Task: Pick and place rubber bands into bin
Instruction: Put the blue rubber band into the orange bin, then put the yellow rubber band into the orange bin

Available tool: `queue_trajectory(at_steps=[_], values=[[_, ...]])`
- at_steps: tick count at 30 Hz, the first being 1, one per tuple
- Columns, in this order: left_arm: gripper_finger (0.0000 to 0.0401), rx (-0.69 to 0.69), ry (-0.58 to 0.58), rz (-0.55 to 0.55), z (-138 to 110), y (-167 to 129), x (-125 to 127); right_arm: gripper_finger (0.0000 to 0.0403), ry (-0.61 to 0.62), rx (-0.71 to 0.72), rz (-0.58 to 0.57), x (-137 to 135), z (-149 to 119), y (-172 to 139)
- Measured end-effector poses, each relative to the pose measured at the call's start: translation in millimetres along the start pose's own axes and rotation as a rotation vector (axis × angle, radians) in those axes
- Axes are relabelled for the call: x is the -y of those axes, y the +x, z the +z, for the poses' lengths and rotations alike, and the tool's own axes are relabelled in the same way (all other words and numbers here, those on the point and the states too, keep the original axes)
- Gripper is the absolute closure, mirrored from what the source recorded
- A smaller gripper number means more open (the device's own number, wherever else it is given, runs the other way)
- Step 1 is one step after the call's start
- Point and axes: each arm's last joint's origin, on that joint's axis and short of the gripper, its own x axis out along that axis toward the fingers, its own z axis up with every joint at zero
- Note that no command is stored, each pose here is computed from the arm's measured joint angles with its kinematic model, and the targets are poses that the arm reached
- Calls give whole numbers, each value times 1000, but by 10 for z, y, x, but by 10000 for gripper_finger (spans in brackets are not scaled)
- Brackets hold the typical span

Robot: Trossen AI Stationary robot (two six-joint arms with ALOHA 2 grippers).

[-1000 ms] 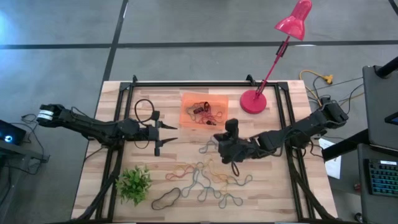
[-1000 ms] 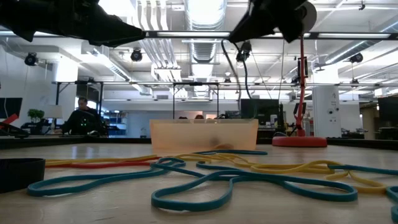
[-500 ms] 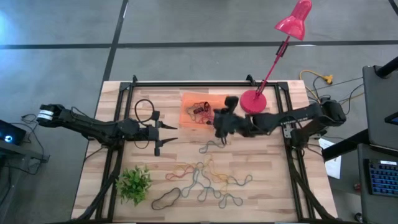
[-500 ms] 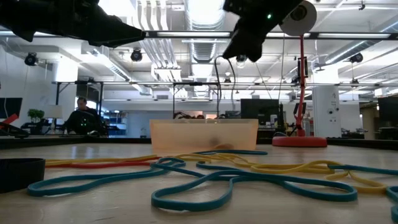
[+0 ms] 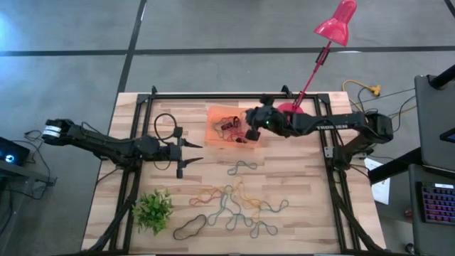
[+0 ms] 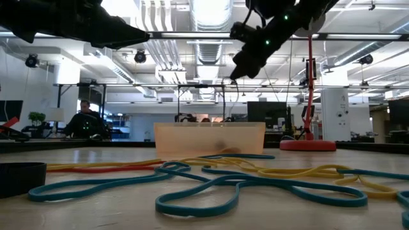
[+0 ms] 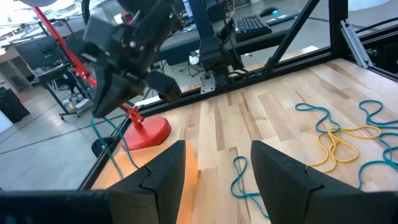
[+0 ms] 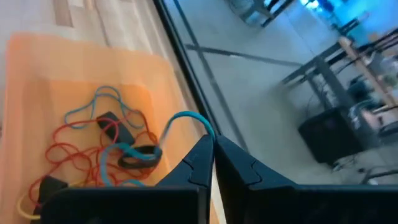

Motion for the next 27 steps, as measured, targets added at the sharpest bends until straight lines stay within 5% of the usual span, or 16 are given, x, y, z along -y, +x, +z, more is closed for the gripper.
queue_trajectory(at_steps=[10, 21, 27], values=[[234, 0, 1, -1, 0, 0, 1, 387, 152, -61, 146, 66, -305, 157], [234, -3, 1, -1, -3, 0, 2, 293, 190, -62, 231, 35, -352, 166], [234, -22, 9, -97, -47, 12, 44, 263, 167, -18, 628, -170, -369, 81]])
